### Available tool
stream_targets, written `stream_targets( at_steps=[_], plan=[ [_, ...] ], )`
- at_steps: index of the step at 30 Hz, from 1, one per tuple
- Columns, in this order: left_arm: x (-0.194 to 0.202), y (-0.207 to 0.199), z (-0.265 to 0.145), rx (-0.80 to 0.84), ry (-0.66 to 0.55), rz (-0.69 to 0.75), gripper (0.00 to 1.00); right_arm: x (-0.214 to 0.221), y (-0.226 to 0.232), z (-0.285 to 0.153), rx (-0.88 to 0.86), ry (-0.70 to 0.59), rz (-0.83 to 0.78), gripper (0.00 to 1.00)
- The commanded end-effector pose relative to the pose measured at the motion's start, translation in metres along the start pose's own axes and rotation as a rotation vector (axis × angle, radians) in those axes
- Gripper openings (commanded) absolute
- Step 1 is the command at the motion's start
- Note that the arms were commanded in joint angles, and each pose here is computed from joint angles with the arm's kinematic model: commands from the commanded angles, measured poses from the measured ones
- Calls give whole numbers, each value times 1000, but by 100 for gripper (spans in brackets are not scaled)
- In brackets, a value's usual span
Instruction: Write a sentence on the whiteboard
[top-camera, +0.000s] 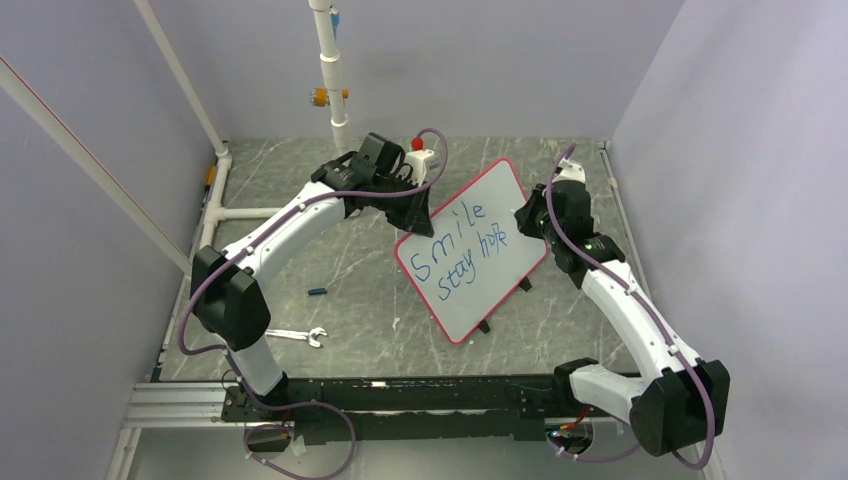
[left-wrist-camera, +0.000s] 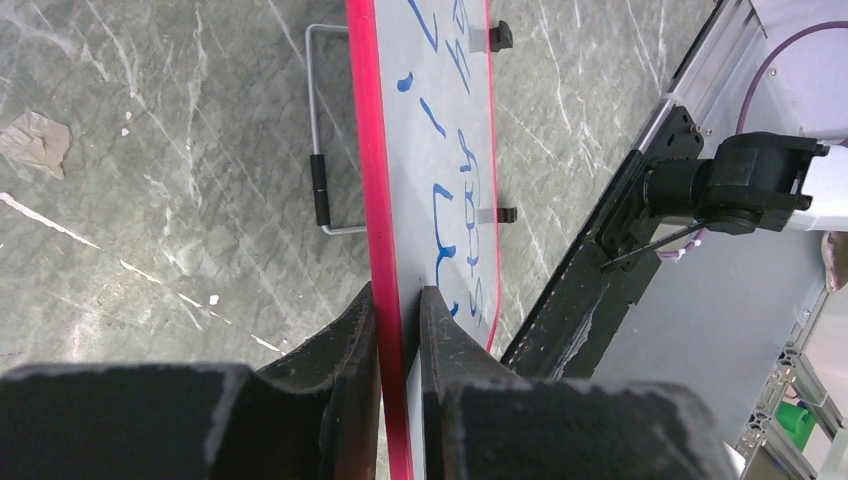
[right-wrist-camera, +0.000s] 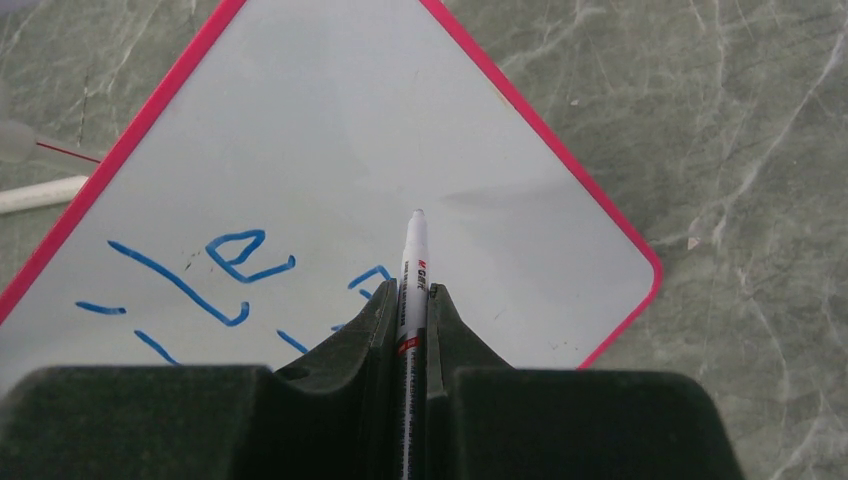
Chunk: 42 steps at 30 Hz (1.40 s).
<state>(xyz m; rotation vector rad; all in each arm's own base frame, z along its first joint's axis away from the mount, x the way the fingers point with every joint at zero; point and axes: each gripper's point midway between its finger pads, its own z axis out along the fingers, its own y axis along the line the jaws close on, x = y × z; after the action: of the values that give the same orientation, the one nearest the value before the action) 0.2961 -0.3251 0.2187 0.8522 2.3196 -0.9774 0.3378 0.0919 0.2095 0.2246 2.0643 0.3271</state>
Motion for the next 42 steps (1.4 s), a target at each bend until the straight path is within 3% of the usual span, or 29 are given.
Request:
stream_targets(
  at_steps=[1, 23, 42],
  plan=[
    [1, -9, -4, 9, -5, 88, 0, -33, 14, 3, -39, -74, -11, 0],
    [1, -10, -4, 9, -6, 89, 0, 10, 20, 16, -130, 71, -53, 0],
    [0, -9, -5, 6, -7, 89, 0, 46, -3, 15, -60, 150, -56, 0]
  ],
)
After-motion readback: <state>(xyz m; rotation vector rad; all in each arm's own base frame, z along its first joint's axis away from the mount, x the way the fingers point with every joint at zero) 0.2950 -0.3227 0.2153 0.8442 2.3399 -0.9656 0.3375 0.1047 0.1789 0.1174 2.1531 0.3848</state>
